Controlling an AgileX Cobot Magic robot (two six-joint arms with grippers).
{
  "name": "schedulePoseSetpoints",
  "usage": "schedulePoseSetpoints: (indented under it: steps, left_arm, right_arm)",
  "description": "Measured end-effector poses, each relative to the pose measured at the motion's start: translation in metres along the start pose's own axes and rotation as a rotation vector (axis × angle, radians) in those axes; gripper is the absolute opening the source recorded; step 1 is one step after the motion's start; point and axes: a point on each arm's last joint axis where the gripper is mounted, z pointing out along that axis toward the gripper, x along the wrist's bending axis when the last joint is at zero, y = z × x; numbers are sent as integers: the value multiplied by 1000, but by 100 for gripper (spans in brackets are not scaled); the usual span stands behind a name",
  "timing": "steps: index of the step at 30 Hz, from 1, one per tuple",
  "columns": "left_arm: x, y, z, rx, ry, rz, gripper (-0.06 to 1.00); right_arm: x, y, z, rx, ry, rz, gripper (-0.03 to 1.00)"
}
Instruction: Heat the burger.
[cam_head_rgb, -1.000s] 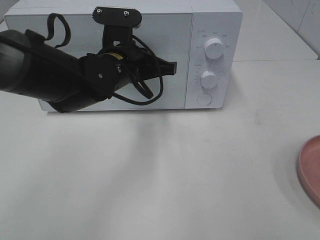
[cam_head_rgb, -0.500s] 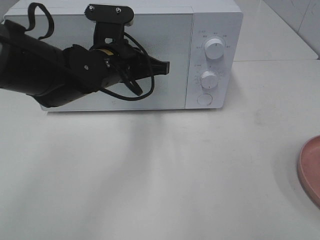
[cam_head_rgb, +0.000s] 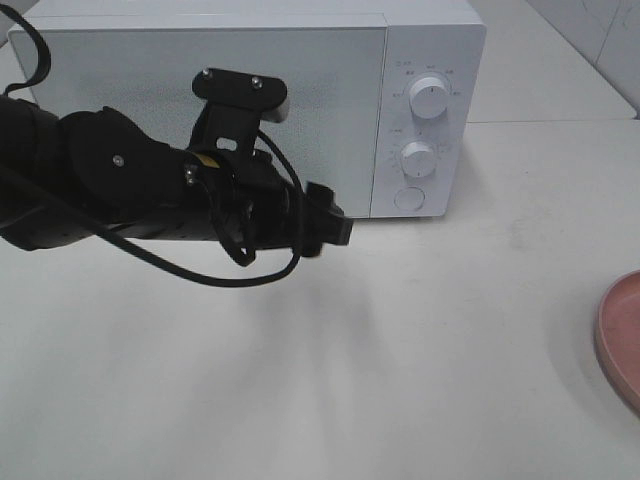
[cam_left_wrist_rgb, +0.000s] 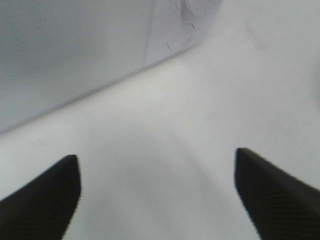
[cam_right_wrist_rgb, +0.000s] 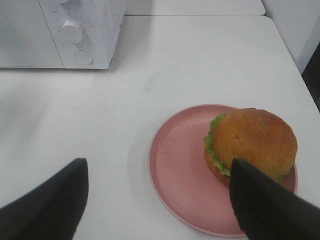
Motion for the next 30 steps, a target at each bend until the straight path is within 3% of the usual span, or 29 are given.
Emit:
schedulePoseSetpoints:
  steps: [1,2,4,10,11,13,15,18,23,26,28,30]
  left_arm:
    - [0,-4,-1,46,-23,4,87]
    - [0,-4,-1,46,-23,4,87]
    - [2,-18,-3,227,-100,24,96]
    - [13,-24,-13,370,-155,16,98]
    - [21,-24,-20,429,-177,-1,98]
    - [24,-24,-24,447,-185,-8,98]
    - [40,-19,-44,509,-215,-53,98]
    - [44,-18,-48,519,-220,-65,98]
    - [73,-5,-95,548,-253,-156,98]
    - [77,-3,-102,543,-249,-171,98]
    - [101,-1,-130,537,-187,-228,99]
    - [106,-1,-136,536,-165,-235,99]
  right_arm:
    - [0,0,0,0,0,0,76]
    - [0,0,0,0,0,0,76]
    - [0,0,0,0,0,0,76]
    - [0,0,0,0,0,0,76]
    - [0,0,0,0,0,0,76]
    - [0,0,0,0,0,0,76]
    - [0,0,0,0,0,0,76]
    - [0,0,0,0,0,0,76]
    - [0,0,0,0,0,0,76]
    - [0,0,0,0,0,0,76]
    - [0,0,0,0,0,0,76]
    - [0,0,0,0,0,0,76]
